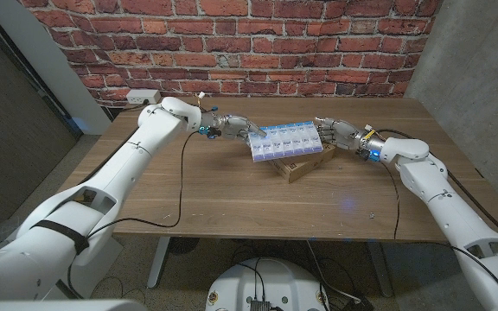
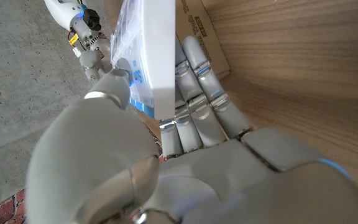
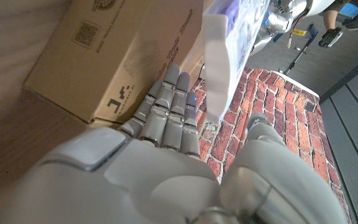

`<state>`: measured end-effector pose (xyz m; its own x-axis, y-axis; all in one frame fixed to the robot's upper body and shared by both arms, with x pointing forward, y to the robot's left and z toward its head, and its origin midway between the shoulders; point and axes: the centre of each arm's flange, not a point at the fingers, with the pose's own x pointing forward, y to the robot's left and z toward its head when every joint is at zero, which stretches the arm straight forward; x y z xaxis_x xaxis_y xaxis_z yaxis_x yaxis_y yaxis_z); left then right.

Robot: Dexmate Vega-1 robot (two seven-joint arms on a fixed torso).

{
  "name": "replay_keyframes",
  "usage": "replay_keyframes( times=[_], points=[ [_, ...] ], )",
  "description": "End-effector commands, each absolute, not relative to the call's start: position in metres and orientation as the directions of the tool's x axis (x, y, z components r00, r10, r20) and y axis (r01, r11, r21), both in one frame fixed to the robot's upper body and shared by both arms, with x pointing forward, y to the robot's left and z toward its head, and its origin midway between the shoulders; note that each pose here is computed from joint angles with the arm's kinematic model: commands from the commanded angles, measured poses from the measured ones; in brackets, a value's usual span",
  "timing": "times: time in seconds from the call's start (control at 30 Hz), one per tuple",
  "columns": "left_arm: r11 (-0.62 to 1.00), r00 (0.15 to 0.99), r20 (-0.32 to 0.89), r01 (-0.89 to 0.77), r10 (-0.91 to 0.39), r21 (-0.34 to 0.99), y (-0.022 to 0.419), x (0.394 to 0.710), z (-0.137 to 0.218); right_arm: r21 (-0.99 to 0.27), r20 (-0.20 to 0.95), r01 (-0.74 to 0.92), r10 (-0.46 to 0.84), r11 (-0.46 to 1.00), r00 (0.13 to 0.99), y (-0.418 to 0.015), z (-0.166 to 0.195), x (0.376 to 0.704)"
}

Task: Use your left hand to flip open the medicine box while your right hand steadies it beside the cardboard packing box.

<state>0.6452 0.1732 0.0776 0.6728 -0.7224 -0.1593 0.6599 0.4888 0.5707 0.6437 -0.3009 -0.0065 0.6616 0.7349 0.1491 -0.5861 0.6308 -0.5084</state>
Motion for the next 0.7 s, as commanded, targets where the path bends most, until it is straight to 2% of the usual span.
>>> replay_keyframes(
  times=[0.03,0.27,0.7],
  points=[
    [0.502,0.685,-0.148,0.647,-0.714,0.573,0.173,0.647,0.090,-0.558,0.002,-0.661,0.798,0.502,0.603,-0.308,0.000,0.641],
    [0.470,0.685,-0.193,0.651,-0.703,0.596,0.163,0.648,0.097,-0.558,0.024,-0.659,0.804,0.504,0.594,-0.309,0.003,0.639],
    [0.336,0.645,-0.285,0.665,-0.709,0.667,0.137,0.635,0.110,-0.511,0.109,-0.606,0.745,0.610,0.658,-0.317,-0.004,0.640]
  ],
)
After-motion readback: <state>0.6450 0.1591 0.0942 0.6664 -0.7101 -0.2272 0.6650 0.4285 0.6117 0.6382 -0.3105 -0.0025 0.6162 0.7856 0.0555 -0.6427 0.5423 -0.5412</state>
